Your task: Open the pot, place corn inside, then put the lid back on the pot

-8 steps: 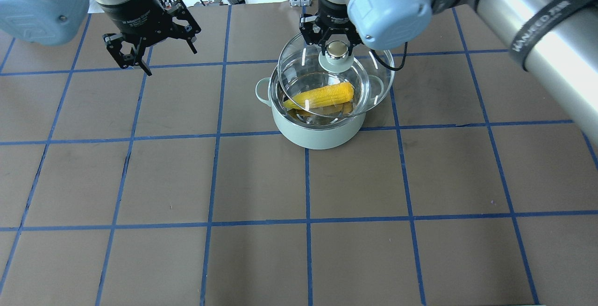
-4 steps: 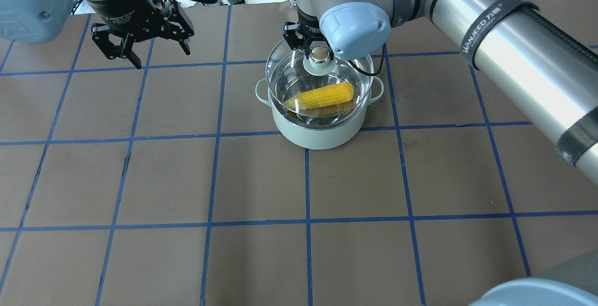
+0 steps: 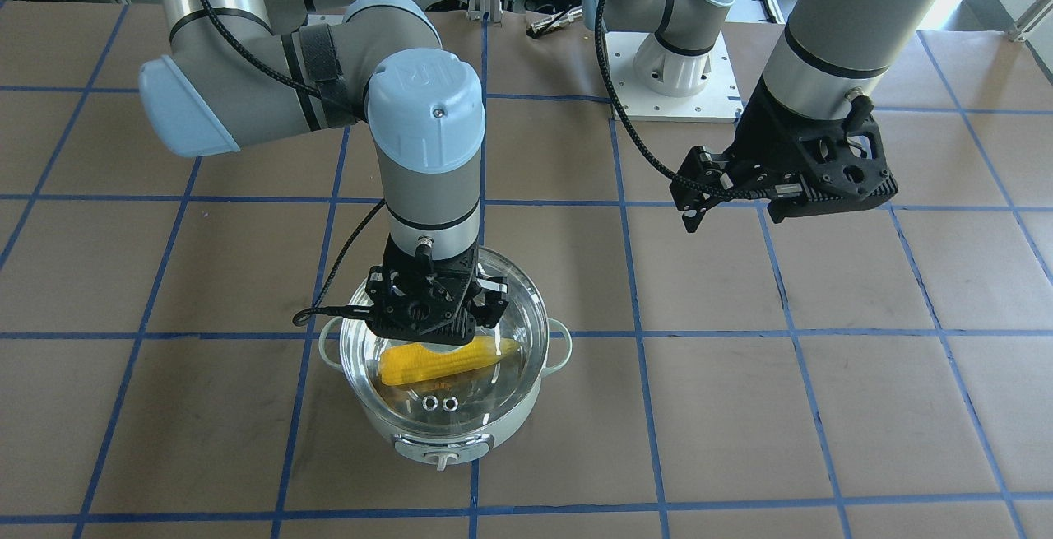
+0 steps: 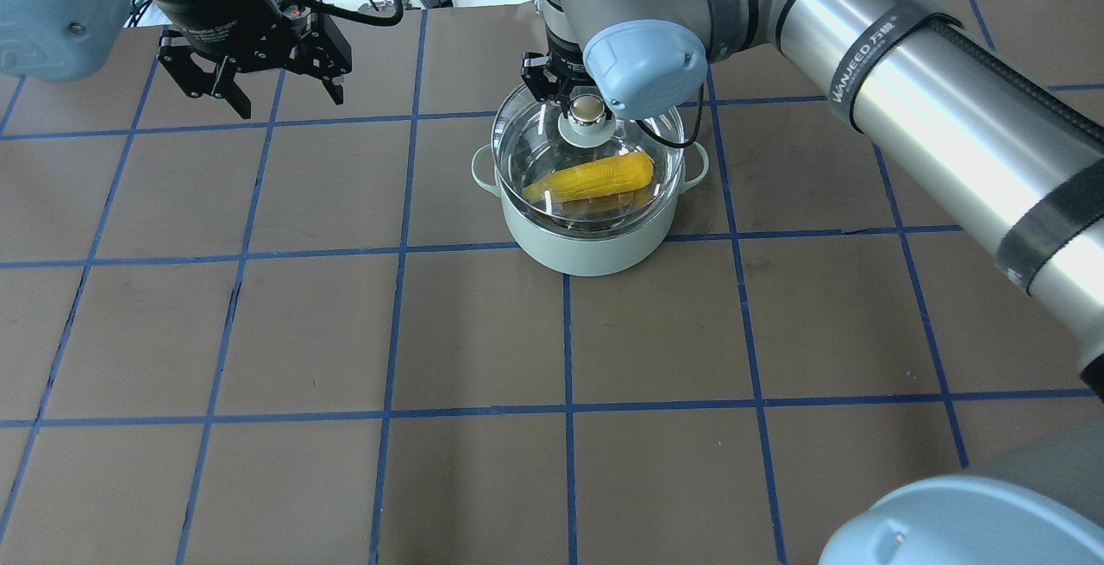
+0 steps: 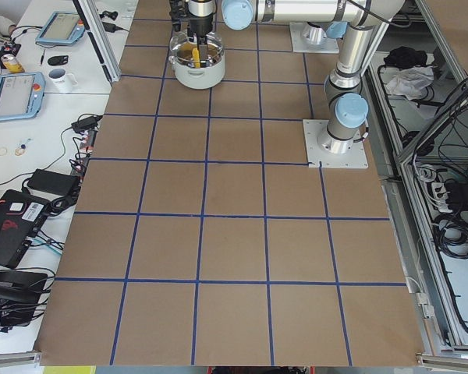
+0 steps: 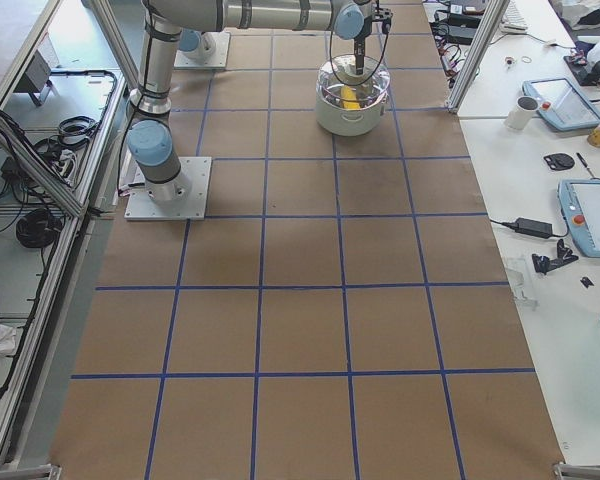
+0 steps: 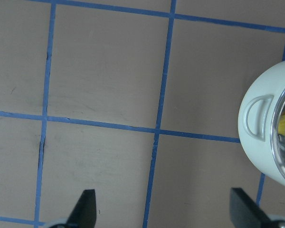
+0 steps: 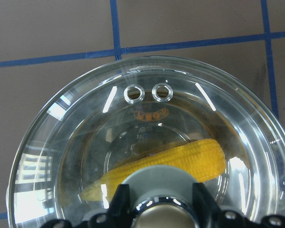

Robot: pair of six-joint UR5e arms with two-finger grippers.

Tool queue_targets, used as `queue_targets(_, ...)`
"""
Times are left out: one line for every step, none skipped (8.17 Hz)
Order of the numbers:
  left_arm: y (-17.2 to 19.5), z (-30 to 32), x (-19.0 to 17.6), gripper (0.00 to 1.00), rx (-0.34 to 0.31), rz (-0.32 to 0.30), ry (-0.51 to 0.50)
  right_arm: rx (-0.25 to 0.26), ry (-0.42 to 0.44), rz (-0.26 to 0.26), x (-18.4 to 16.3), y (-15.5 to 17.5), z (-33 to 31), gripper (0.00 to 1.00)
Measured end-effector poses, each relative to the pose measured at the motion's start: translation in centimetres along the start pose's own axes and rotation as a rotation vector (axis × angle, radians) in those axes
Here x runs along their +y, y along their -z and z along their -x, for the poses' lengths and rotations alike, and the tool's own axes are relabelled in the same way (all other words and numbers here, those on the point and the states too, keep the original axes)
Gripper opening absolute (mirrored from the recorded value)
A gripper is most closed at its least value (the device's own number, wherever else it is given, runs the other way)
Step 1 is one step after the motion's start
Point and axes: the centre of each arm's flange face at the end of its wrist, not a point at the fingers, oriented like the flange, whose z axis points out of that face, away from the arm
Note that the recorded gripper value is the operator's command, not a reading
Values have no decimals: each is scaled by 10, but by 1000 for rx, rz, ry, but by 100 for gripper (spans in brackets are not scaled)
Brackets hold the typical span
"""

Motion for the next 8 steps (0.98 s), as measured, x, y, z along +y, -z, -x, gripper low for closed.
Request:
queue_targets(1,-1,1,100,-1,-2,-6,0,2,2,0,-4,1,4)
queue_targets(3,-1,3,100,-2,-3,-11,-1,1,0,-1,-5,1,3)
queue_targets(7,-2,6,100,0,-10,-23,0,1,0,-1,-8,1,3)
queue_targets(12,-2,9,100,1,-20,-38,2,1,2,1,-12,1,3)
queue_targets(15,-2,11,100,2,-26,-48,2,4,4,3,-16,0,3)
queue_targets(16,-2,11,100,2,-27,-53,3,3,5,4,-18,0,3)
queue_targets(14,-2,10,100,1,-23,-55,4,1,6,5,-20,-1,3)
queue_targets(11,-2,9,100,0,-18,-57,0,-1,-1,5,-20,0,3)
